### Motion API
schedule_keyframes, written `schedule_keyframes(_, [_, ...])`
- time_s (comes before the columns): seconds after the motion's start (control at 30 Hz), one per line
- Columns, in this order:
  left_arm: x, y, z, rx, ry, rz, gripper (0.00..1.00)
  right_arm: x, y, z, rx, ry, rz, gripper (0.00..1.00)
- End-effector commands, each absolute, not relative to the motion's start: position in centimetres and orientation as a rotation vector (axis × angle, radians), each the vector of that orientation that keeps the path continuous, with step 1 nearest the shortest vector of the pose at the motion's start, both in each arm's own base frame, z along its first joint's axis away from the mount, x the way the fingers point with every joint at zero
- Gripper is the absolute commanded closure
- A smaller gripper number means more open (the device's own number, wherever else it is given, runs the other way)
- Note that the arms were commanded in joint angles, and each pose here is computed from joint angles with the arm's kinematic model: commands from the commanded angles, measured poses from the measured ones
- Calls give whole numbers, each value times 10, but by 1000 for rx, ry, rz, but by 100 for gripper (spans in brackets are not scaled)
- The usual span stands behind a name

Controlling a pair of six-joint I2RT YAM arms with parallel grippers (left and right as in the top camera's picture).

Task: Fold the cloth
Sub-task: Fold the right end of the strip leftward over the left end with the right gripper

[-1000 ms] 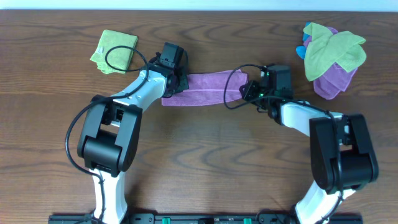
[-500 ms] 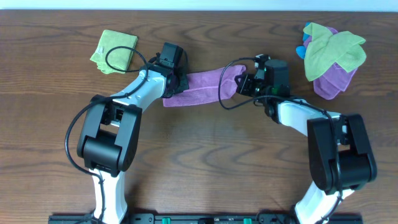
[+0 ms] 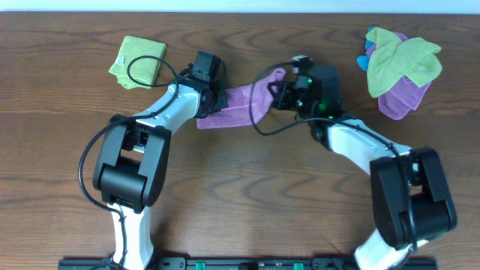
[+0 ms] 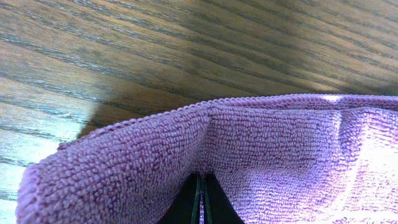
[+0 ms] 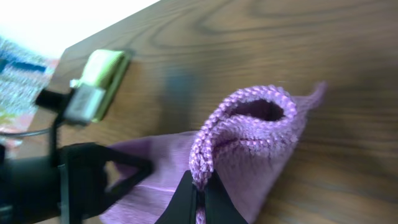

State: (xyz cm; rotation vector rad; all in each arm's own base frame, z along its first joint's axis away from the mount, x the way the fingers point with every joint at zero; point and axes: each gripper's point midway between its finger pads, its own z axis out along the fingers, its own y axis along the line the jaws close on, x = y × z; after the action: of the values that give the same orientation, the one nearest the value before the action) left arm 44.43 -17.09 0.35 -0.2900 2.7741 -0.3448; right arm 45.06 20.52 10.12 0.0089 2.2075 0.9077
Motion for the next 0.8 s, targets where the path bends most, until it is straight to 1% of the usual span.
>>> schedule_keyframes(0.0, [442, -173, 2, -290, 2792, -365, 94, 451, 232, 132, -95, 2136, 939, 99])
schedule_keyframes(0.2, [445, -174, 9, -287, 2787, -367, 94, 443, 259, 142, -163, 2118, 962, 99])
schedule_keyframes(0.4, [452, -175, 39, -230, 2779, -352, 94, 436, 270, 140, -203, 2123, 951, 99])
schedule_keyframes(0.63, [459, -155, 66, -274, 2791, -266, 94, 435, 270, 137, -241, 2123, 930, 99])
schedule_keyframes(0.77, [470, -130, 83, -351, 2773, -255, 94, 433, 273, 137, -283, 2114, 914, 99])
